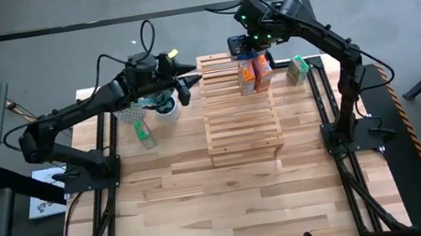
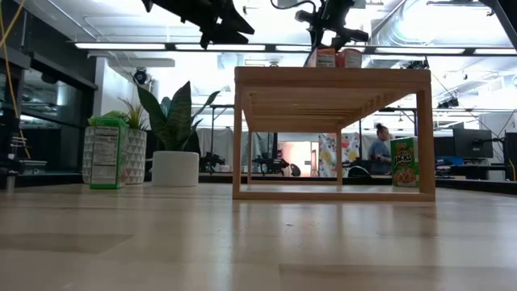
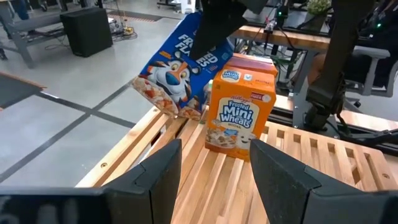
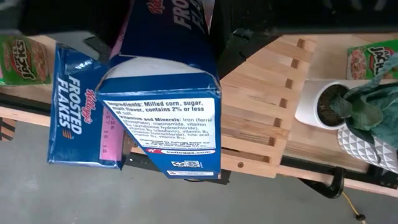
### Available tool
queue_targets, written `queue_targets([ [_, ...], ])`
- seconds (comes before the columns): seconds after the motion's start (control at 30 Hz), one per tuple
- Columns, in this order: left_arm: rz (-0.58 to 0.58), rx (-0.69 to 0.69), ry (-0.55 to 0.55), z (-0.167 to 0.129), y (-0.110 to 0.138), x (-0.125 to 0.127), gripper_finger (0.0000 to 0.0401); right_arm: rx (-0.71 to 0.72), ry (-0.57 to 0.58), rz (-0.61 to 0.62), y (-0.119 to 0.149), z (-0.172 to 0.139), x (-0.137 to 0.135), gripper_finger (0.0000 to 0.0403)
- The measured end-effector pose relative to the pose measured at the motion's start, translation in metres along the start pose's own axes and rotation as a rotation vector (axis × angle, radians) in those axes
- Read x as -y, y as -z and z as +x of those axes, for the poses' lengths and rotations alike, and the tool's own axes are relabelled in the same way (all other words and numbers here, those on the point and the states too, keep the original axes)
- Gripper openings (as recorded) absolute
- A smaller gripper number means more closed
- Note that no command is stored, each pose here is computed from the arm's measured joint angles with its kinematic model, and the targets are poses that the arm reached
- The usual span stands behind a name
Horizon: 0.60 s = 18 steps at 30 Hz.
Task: Stack cereal on shelf
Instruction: Put the blue cereal aligned with the other blue cereal box on the shelf
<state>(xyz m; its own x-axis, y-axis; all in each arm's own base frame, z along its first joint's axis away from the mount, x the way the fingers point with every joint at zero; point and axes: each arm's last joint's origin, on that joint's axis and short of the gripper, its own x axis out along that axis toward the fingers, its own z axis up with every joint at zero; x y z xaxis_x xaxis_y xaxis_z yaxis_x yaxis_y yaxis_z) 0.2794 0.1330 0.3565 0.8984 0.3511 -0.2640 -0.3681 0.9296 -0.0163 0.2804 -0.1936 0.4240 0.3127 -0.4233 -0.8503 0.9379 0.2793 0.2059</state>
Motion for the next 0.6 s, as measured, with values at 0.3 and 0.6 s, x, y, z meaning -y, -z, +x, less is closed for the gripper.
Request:
queue_targets([
  [0.3,0.000,0.000,0.000,0.0000,0.0000,0.0000,0.0182,-0.031,0.021,0.003,0.0029,-0.0001,0.0023,0.0147],
  [0.6,0.000,-0.001,-0.001,0.0000,0.0001,0.0000,0.0182,-0.038,0.009,-0.025,0.0030,-0.0001,0.0017,0.0147],
])
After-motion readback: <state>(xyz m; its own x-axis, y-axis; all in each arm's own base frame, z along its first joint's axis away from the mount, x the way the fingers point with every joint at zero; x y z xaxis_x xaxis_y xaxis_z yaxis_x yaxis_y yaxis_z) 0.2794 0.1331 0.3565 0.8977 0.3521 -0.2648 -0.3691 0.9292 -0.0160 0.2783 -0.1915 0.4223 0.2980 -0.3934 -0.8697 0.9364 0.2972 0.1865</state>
